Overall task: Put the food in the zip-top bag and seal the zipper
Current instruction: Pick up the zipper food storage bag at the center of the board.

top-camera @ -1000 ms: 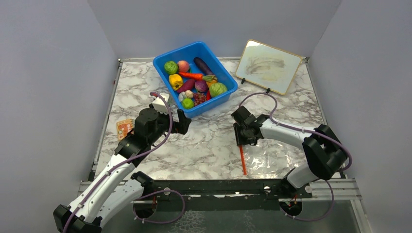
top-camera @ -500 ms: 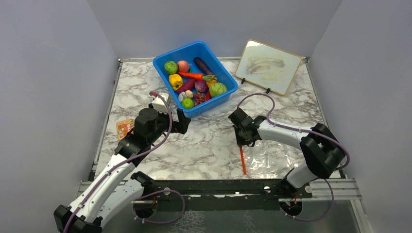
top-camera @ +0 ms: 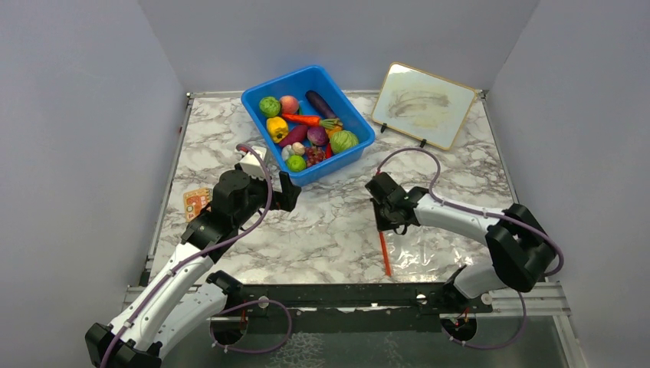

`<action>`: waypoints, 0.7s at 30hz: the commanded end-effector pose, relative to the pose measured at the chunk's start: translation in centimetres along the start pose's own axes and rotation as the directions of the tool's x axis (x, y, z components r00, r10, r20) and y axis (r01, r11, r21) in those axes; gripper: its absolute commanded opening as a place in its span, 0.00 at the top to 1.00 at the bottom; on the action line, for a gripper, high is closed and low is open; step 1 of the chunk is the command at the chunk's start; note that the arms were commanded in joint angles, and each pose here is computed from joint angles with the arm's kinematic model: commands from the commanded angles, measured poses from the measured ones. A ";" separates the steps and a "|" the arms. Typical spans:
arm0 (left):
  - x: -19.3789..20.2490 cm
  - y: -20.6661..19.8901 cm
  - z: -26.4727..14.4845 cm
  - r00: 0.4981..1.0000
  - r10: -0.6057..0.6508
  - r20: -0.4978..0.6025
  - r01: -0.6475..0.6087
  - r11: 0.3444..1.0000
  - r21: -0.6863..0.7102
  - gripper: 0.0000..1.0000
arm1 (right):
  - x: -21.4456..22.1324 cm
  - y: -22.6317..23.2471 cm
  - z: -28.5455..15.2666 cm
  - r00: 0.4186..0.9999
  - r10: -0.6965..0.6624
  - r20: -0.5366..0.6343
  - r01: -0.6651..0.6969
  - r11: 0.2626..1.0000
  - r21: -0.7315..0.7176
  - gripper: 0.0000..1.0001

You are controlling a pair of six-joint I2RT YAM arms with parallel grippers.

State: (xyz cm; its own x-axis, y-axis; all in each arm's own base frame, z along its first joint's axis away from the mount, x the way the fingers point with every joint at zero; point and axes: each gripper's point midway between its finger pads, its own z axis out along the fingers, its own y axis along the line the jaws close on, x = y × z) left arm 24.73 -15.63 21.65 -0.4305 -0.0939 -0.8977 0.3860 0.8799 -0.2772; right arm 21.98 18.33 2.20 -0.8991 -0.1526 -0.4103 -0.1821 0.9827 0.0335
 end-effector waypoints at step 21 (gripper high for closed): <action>3.2 -5.7 1.9 0.904 -0.382 -0.190 0.418 0.884 0.211 0.29 | -3.9 4.5 -7.3 0.973 0.040 0.227 0.039 0.941 -0.337 0.99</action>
State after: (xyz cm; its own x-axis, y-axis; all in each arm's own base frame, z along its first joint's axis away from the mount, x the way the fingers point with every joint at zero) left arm 24.21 -17.50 20.12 -0.5278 -0.1786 -0.8304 0.3705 0.8313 -0.4143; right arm 21.94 21.68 9.18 -0.8062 -0.1029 -0.5827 -0.3132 0.9097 0.2727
